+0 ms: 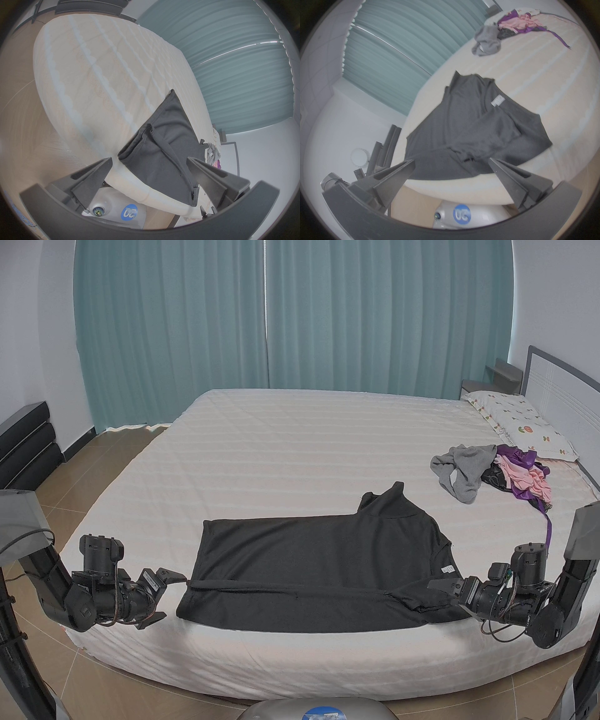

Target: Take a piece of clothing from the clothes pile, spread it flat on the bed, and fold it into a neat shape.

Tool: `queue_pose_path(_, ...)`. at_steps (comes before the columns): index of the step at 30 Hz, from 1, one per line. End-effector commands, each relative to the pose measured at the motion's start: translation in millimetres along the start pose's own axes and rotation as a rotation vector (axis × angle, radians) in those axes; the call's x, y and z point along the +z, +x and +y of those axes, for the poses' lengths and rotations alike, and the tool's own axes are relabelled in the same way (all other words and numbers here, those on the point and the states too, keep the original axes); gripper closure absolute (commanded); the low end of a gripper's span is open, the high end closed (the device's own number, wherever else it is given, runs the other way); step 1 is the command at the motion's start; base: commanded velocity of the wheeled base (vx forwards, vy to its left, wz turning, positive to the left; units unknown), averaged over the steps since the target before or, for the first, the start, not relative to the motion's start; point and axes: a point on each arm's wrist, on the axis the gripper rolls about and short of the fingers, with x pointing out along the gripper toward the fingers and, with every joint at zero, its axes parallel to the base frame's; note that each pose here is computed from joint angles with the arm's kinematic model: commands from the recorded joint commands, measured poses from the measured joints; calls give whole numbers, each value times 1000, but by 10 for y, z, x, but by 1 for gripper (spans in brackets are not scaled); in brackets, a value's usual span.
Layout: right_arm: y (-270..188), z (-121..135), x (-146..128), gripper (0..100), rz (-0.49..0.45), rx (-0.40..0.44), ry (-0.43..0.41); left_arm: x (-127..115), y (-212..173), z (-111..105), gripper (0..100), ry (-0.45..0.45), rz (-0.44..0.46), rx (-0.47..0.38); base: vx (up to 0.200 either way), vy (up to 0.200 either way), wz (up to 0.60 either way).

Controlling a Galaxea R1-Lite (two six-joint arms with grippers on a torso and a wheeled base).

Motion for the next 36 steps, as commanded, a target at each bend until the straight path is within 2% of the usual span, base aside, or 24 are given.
queue_pose_path(1,165,-331,-317,0,46,-27,105,-34,42,17,0,2,13,13,0,0,0)
queue_pose_path(3,165,-331,-317,0,46,-27,105,-34,42,17,0,2,13,13,0,0,0)
queue_pose_path(4,193,-261,-277,0,37,-1,119,-31,51,16,0,2,13,13,0,0,0)
queue_pose_path(13,279,-277,-186,0,-8,16,135,-29,55,16,0,4,13,13,0,0,0)
queue_pose_path(19,332,-216,-65,0,-58,54,186,-26,56,13,0,4,12,12,0,0,0)
queue_pose_path(36,517,-402,-98,0,-62,-27,202,-27,70,22,0,7,13,16,0,0,0)
